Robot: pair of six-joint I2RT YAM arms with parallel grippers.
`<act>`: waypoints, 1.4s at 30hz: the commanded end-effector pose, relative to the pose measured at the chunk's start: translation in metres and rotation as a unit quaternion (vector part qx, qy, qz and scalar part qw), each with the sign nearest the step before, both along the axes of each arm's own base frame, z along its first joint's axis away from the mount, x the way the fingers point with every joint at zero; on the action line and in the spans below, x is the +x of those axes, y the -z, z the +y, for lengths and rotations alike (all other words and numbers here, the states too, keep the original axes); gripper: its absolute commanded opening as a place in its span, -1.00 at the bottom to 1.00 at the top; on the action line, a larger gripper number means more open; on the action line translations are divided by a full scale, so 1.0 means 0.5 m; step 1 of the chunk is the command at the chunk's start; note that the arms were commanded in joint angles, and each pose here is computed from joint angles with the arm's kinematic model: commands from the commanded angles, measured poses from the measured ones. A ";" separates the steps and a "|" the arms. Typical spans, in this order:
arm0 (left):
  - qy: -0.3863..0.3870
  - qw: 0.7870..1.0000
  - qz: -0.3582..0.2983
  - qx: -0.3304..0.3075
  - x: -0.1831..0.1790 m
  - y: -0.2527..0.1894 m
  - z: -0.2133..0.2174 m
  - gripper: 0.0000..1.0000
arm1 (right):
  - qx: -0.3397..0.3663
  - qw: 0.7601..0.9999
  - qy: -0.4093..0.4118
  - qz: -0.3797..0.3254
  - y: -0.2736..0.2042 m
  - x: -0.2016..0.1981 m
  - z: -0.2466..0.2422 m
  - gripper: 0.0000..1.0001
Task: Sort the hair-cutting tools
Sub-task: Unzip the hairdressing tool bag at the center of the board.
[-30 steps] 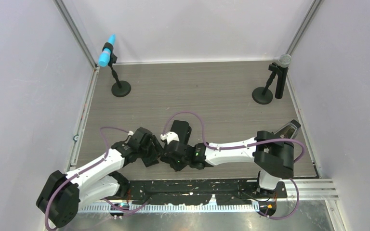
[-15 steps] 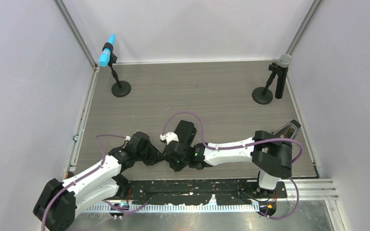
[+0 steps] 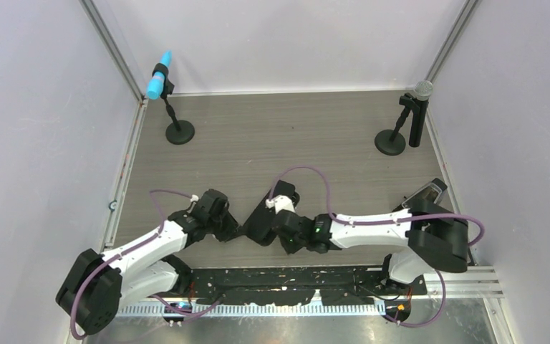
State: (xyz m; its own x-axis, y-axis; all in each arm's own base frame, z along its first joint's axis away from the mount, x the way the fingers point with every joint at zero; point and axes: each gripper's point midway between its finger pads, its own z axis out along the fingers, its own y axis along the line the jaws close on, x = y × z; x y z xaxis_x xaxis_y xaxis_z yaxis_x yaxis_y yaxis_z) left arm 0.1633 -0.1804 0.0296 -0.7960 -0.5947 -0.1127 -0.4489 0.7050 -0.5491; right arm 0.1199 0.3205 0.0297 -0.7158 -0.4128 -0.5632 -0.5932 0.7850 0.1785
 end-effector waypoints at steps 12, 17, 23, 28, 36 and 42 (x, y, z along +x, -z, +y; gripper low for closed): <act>0.099 0.986 -0.013 0.134 0.059 -0.007 0.038 -1.00 | 0.079 0.996 -0.011 -0.035 -0.064 0.063 0.018 -0.45; 0.089 0.988 -0.014 0.127 0.053 -0.003 0.040 -1.00 | 0.107 0.992 -0.048 -0.050 -0.082 0.034 0.077 -0.12; 0.095 0.990 -0.011 0.103 0.044 -0.007 0.025 -1.00 | 0.088 0.992 -0.062 -0.064 -0.059 0.025 0.131 0.00; 0.095 0.991 -0.013 0.098 0.044 -0.009 0.022 -1.00 | 0.059 0.994 -0.055 -0.074 -0.041 0.035 0.138 0.02; 0.094 0.992 -0.013 0.088 0.042 -0.010 0.017 -1.00 | 0.034 0.996 -0.043 -0.073 -0.019 0.042 0.131 -0.02; 0.093 0.992 -0.012 0.083 0.041 -0.011 0.012 -1.00 | 0.023 0.996 -0.054 -0.067 -0.001 0.035 0.141 -0.11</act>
